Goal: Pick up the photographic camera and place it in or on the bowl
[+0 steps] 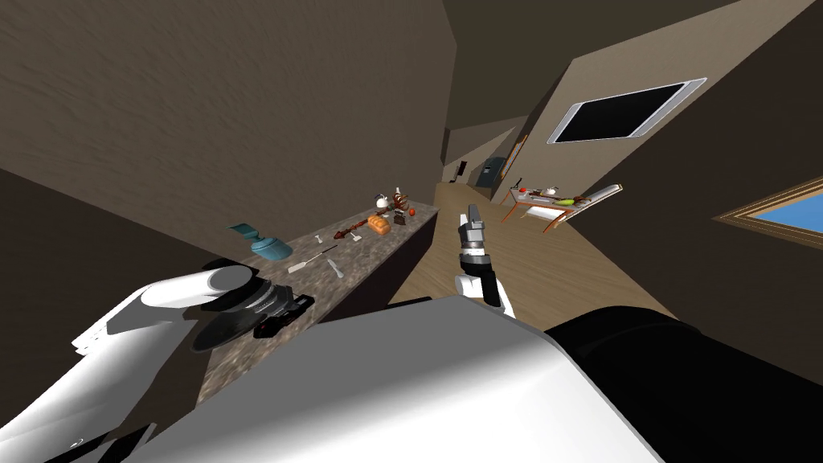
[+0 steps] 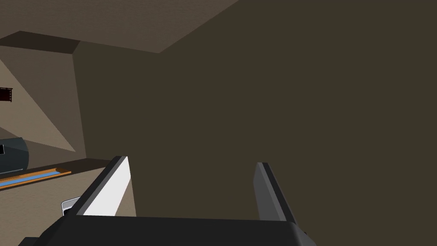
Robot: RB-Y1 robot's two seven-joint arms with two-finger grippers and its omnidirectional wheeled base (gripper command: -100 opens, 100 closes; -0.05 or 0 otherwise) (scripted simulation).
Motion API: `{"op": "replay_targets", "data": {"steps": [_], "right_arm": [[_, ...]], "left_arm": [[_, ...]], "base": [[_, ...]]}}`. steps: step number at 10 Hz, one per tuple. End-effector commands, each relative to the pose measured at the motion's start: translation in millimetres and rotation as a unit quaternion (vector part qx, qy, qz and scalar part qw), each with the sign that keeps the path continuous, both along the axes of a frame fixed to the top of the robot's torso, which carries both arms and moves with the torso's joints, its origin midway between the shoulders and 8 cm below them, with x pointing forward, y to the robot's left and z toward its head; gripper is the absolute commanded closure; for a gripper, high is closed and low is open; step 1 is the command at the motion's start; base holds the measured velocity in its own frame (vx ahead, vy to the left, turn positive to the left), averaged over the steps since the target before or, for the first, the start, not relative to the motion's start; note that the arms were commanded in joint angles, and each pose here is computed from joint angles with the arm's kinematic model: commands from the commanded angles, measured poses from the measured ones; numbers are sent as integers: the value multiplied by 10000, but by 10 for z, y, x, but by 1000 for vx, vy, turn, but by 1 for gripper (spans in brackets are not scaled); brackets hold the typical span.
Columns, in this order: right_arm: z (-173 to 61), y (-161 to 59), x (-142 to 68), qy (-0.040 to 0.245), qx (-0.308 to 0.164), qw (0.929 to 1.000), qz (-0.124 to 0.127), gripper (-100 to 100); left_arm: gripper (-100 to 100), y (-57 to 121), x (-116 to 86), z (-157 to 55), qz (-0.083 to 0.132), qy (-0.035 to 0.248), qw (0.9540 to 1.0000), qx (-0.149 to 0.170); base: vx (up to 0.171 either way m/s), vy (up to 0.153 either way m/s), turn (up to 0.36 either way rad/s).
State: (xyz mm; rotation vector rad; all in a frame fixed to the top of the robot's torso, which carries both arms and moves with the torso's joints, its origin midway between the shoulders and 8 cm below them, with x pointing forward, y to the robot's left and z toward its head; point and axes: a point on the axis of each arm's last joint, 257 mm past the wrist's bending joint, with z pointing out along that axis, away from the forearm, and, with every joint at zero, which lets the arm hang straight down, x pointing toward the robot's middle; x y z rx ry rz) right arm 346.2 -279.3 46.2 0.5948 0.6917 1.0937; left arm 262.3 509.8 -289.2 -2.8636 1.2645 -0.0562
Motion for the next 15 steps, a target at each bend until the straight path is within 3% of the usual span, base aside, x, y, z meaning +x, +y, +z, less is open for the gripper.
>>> {"op": "replay_targets", "data": {"steps": [1,6,14,15], "right_arm": [[0,0,0,0,0,10000,0,0],[0,0,0,0,0,10000,0,0],[0,-1,0,1,-1,10000,-1,0],[0,-1,0,1,-1,10000,-1,0]], "left_arm": [[100,104,41,89,25,-29,10000,74],[100,535,149,443,175,-146,9989,403],[100,1215,137,958,441,-327,9949,846],[100,1365,86,1074,500,-337,9940,912]], "base": [[-50,-135,-90],[-15,-85,-67],[0,17,-48],[-10,19,-81]]}}
